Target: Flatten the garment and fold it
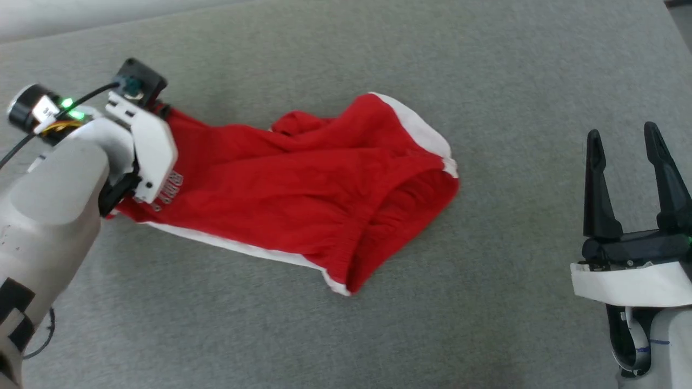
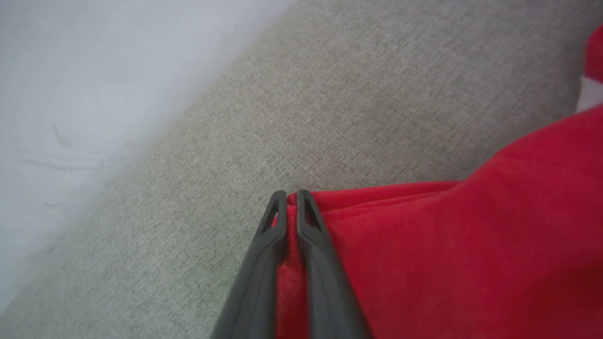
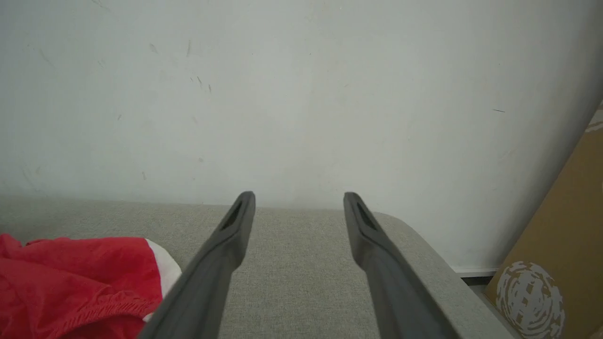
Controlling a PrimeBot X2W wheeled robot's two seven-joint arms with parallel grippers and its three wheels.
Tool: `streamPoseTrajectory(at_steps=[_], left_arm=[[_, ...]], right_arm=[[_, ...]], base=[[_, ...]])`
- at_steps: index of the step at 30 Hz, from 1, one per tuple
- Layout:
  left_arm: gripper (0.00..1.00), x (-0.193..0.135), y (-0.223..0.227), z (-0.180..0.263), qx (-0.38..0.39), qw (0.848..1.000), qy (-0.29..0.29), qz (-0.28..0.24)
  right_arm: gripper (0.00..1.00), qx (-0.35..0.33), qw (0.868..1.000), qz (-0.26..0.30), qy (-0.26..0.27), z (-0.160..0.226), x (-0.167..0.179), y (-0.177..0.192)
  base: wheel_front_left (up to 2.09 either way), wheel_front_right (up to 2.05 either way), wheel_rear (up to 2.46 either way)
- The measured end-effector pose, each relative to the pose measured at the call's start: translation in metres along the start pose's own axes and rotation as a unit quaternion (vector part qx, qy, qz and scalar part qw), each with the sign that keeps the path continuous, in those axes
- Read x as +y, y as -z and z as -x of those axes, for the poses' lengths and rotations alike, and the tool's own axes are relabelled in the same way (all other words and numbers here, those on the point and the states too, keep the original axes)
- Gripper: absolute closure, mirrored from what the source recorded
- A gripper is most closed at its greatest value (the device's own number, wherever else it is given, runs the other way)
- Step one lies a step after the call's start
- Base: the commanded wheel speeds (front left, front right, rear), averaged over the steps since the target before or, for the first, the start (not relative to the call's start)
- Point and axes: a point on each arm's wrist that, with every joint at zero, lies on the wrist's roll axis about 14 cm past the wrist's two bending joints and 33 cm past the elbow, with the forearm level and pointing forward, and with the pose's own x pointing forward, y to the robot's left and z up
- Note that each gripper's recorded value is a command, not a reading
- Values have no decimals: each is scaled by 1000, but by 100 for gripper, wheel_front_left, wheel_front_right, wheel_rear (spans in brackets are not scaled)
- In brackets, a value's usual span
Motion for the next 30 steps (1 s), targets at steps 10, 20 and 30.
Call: streamPoseTrajectory(at_steps=[10,20,30], left_arm=[[0,-15,-21,-13,-78,997,3,21],[0,39,-131,83,-312,936,-153,64],[0,47,-69,208,-355,870,-326,105]], right_arm=[[0,6,999,33,9,5,-13,-1],[0,-32,987,106,-120,-22,15,-23],[0,-9,947,138,-291,-57,88,-32]], base=[[0,0,0],[0,0,0],[0,0,0]])
